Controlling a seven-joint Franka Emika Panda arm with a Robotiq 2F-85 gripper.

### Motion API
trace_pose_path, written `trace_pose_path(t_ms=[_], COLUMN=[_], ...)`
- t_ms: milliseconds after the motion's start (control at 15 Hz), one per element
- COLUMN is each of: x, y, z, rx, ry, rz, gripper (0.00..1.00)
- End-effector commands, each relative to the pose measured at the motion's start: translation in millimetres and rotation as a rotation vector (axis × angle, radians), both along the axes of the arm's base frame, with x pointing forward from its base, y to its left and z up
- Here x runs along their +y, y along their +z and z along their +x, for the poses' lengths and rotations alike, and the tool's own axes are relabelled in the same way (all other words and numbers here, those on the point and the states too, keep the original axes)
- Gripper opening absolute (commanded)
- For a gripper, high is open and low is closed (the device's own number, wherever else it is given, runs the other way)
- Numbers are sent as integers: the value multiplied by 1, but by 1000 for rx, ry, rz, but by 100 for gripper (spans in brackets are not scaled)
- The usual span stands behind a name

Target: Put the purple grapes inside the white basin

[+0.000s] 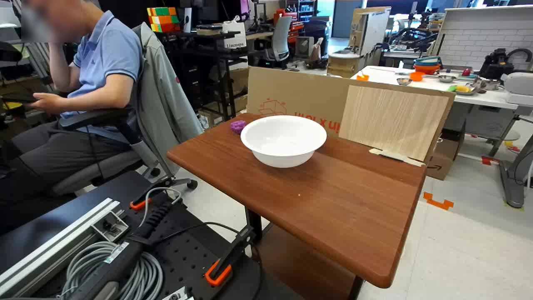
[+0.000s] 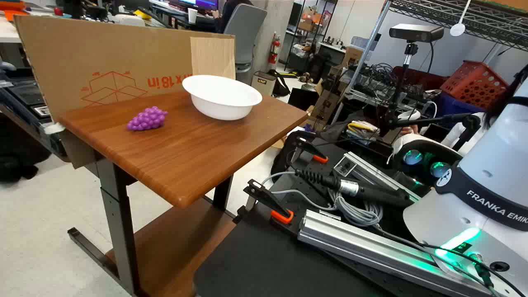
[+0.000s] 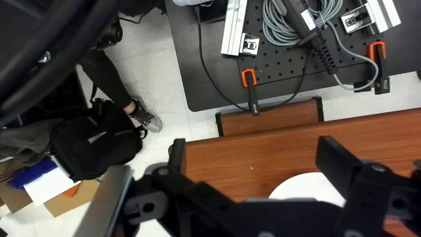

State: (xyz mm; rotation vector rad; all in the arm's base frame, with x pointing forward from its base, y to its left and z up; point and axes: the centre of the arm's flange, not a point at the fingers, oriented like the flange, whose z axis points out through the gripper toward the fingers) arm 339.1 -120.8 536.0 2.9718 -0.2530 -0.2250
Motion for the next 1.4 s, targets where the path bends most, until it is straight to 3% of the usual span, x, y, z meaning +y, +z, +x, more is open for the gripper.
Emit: trace_pose_path(t_ms=[0,467,600,933,1333], x=[0,0,4,29,69], y=[0,0,-4,-7,-16], z=[0,0,4,27,57], rx=[0,0,41,50,101], ry=[0,0,159,415,731], rz=[0,0,-1,72,105], gripper=[100,100,100,100,100])
